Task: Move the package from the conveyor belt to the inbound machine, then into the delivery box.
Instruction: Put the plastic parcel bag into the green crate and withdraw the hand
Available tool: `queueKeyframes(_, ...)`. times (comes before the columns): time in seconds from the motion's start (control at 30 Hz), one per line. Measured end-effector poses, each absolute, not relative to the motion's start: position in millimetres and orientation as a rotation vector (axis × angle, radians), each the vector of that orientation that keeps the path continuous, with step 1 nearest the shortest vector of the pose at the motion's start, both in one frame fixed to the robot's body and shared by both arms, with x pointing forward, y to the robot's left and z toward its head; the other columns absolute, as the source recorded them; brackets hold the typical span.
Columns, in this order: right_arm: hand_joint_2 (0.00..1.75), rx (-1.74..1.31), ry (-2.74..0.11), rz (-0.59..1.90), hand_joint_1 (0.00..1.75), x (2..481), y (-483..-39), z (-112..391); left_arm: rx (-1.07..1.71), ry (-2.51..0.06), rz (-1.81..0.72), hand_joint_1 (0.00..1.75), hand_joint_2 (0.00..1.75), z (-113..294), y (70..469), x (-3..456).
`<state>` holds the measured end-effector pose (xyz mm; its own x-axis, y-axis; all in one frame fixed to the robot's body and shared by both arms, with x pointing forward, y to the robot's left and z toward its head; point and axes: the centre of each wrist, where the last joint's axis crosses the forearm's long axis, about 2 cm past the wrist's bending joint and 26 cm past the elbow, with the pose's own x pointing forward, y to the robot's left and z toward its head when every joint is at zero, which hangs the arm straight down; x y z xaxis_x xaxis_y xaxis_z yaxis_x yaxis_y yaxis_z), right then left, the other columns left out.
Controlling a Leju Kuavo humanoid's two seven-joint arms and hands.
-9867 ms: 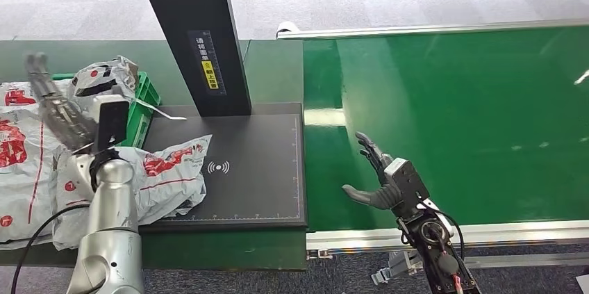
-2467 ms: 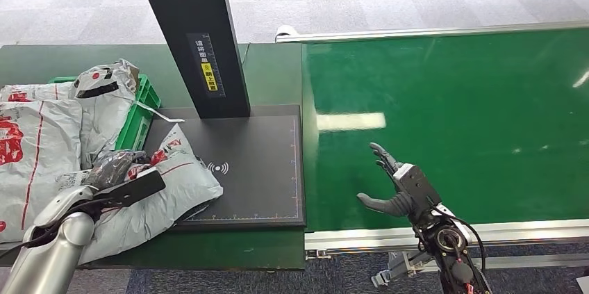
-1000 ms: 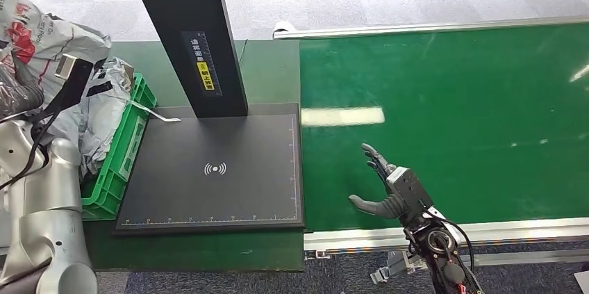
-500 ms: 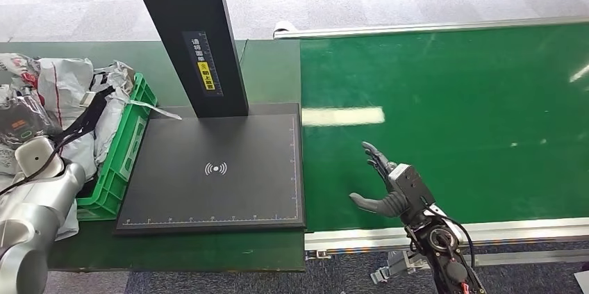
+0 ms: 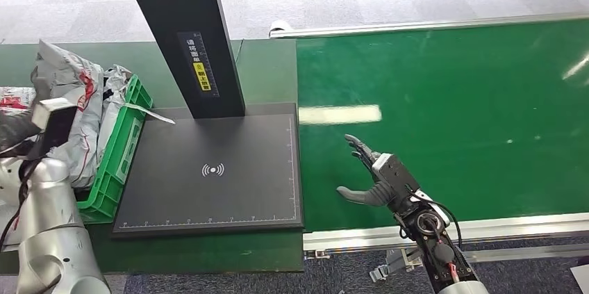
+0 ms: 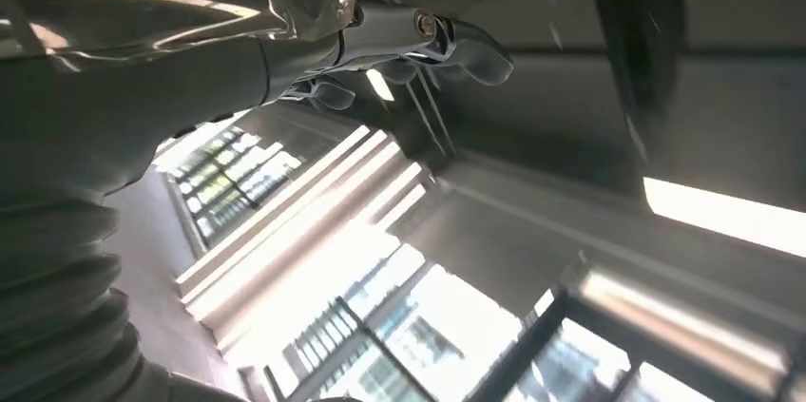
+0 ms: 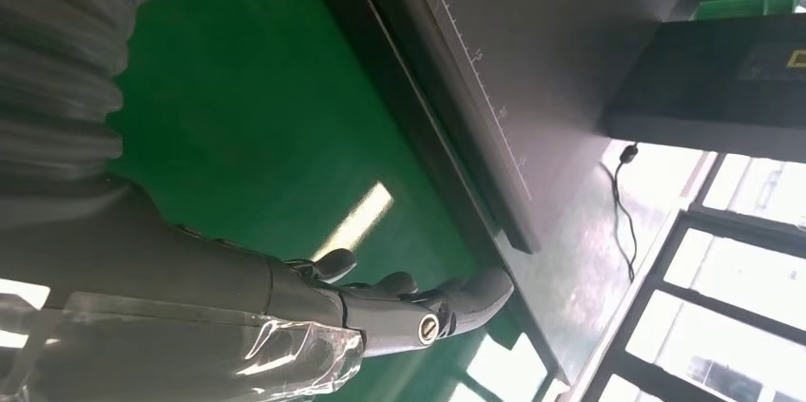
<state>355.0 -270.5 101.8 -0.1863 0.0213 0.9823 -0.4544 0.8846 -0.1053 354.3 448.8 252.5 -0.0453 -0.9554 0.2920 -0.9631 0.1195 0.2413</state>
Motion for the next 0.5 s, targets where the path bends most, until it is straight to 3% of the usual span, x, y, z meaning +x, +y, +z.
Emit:
queueKeyframes(0.2,1.75,0.357,-1.714,0.461,0.0,364.8,-260.5,104.0,2.105,-2.101,0.18,0.0,1.75,302.7,439.9,310.9)
queueKeyframes(0.47,1.75,0.363,-1.698,0.465,0.0,366.4,-256.9,101.6,2.202,-2.116,0.248,0.0,1.75,319.0,435.2,289.7)
queueKeyframes(0.5,1.75,0.363,-1.697,0.465,0.0,366.6,-256.7,101.4,2.208,-2.117,0.252,0.0,1.31,319.9,434.7,288.3)
